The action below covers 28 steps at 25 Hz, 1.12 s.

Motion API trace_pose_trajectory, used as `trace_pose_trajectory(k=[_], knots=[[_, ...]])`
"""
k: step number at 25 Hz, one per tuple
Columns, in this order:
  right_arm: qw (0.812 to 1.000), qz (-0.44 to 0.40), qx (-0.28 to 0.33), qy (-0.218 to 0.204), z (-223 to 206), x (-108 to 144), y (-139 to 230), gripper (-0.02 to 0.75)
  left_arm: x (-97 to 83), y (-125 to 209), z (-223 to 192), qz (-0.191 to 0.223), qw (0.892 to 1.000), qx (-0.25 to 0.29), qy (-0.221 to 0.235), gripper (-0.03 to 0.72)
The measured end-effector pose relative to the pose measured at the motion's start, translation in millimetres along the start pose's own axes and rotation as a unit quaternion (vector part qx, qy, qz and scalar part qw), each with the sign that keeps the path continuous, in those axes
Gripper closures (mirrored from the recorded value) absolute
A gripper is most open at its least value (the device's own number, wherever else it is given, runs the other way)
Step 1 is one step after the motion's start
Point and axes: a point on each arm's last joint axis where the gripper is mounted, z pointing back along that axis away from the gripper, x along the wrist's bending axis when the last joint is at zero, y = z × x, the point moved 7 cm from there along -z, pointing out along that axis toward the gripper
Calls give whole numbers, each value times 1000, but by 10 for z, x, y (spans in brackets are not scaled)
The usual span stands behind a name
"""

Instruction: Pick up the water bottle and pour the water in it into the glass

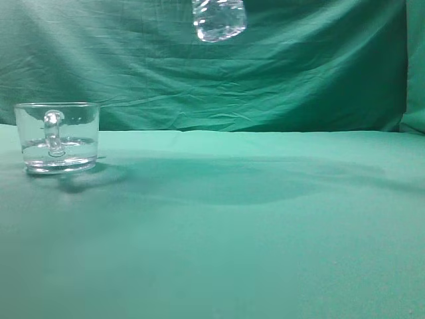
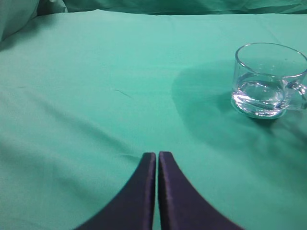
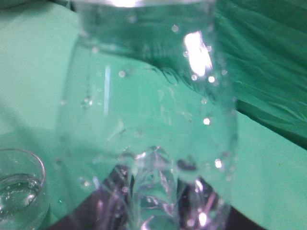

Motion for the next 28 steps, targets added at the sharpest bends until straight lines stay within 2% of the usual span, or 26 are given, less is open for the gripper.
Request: trace_pose_trajectory(k=[3, 7, 11, 14, 17, 20, 28], knots=[[999, -26, -17, -7, 202, -278, 183, 503, 0, 0, 0, 0, 1000, 0, 0, 688], [997, -59, -42, -33, 366, -513, 464, 503, 0, 0, 0, 0, 1000, 0, 0, 688], [996, -39, -58, -48, 496, -659, 743, 503, 0, 0, 0, 0, 1000, 0, 0, 688], [997, -8, -66, -44, 603, -765, 950, 503, 0, 0, 0, 0, 1000, 0, 0, 688], [996, -28, -75, -34, 691, -861, 1116, 503, 0, 0, 0, 0, 1000, 0, 0, 688], [995, -45, -85, -36, 694, -919, 1255, 503, 0, 0, 0, 0, 1000, 0, 0, 688], [989, -39, -115, -88, 422, -786, 1622, 503, 0, 0, 0, 0, 1000, 0, 0, 688]])
